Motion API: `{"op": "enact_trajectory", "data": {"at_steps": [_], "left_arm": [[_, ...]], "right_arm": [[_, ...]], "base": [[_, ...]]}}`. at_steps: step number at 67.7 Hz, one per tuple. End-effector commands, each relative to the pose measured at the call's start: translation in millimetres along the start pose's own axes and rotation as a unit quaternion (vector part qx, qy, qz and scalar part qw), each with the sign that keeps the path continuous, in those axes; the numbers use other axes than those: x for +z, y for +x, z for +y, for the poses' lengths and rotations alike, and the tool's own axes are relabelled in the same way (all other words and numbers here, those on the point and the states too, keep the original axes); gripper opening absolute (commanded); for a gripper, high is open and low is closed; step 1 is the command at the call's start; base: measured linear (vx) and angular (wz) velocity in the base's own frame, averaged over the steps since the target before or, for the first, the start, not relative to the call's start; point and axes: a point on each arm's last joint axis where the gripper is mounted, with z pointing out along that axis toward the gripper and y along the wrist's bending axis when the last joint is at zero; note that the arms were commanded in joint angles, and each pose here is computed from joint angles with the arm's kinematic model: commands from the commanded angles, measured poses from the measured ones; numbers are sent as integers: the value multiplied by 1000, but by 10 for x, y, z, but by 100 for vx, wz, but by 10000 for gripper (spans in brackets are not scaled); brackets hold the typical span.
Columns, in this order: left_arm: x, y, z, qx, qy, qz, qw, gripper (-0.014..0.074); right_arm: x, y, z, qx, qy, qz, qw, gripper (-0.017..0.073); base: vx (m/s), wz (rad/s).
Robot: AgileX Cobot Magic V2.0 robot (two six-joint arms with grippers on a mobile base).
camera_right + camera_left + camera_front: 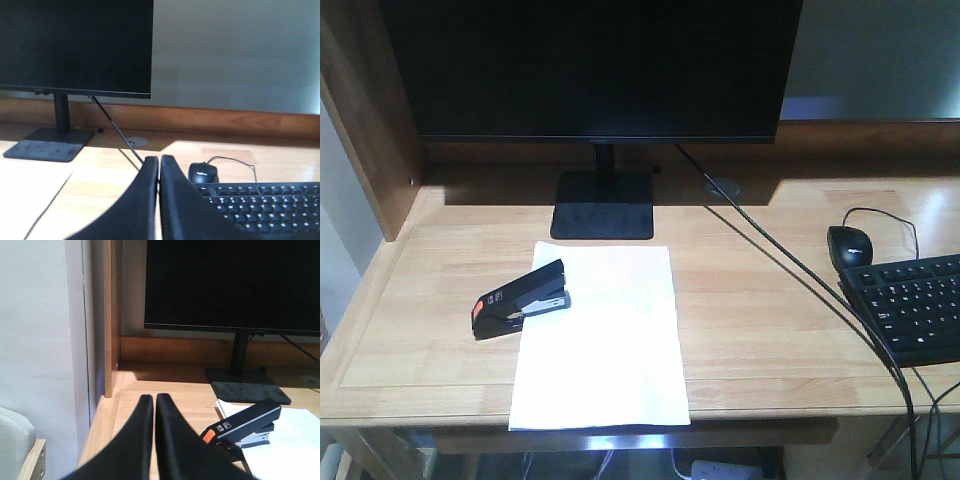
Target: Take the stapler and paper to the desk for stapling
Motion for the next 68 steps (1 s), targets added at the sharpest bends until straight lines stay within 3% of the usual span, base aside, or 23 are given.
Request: {"op": "enact_trajectory", "data": {"at_steps": [1, 68], "left_arm": [[-6, -22, -4, -6, 3, -36, 999, -6], [-6, -22, -4, -6, 3, -36, 999, -6]], "right_arm": [[-1, 13, 0, 4, 1, -27, 1000, -9], [-1, 13, 0, 6, 1, -27, 1000, -9]], "base": [[0, 0], [0, 0]]}}
